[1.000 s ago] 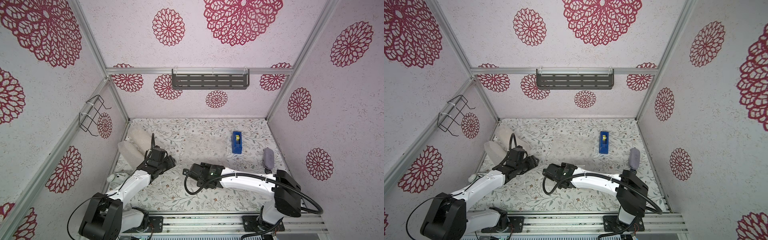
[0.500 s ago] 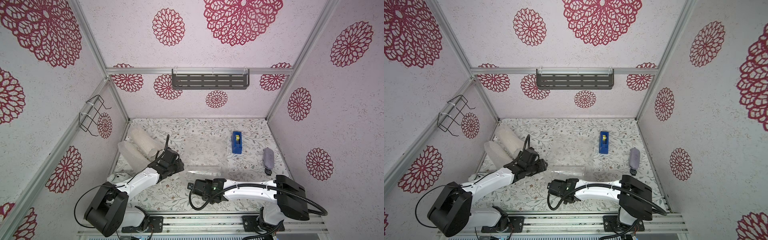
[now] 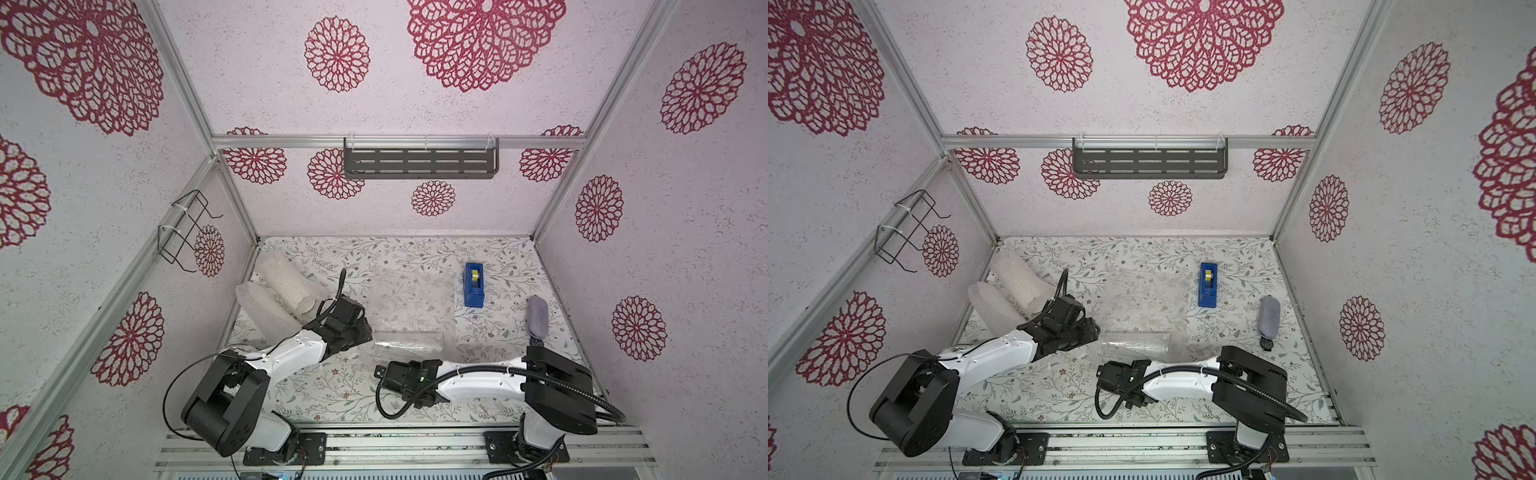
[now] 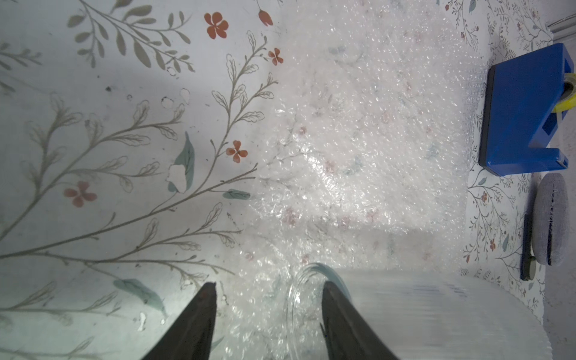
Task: Wrap vases in bubble wrap
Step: Wrap the vase in bubble wrap.
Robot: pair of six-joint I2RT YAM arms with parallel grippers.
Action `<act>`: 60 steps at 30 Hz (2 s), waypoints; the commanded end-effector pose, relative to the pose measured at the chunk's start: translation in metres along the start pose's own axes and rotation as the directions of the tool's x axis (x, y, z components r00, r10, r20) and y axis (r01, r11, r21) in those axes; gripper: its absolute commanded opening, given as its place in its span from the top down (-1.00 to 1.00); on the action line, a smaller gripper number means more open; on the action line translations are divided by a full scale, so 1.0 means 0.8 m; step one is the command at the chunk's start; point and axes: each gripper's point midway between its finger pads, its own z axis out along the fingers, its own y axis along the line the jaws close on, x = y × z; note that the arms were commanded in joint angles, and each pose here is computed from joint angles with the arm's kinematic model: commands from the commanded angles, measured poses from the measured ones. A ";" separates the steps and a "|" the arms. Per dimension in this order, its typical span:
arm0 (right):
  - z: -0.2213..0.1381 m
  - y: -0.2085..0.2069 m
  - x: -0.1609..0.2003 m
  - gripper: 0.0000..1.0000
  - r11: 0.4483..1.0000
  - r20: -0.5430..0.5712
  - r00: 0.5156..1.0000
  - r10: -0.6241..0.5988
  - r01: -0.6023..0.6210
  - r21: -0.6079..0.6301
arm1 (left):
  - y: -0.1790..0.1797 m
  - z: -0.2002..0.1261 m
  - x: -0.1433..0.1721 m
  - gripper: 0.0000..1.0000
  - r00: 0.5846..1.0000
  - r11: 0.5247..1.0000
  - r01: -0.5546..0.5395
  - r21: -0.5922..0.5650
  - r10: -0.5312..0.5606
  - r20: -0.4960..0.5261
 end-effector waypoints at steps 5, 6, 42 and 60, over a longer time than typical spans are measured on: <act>0.008 -0.010 0.003 0.35 0.999 0.003 1.000 0.015 -0.015 0.052 | -0.015 0.000 -0.011 -0.15 1.000 1.000 -0.018 0.006 0.018 0.002; 0.008 -0.010 0.003 0.39 0.999 0.004 1.000 0.013 -0.013 0.050 | -0.016 0.001 -0.012 -0.15 1.000 1.000 -0.020 0.005 0.020 0.001; -0.031 -0.086 -0.020 1.00 0.966 0.207 0.953 0.222 -0.244 0.086 | -0.090 0.043 -0.027 -0.18 0.964 0.971 -0.239 -0.001 0.237 -0.123; -0.045 -0.125 -0.027 1.00 0.928 0.302 0.909 0.288 -0.342 0.146 | -0.102 0.065 -0.015 -0.18 0.949 0.965 -0.261 0.038 0.264 -0.172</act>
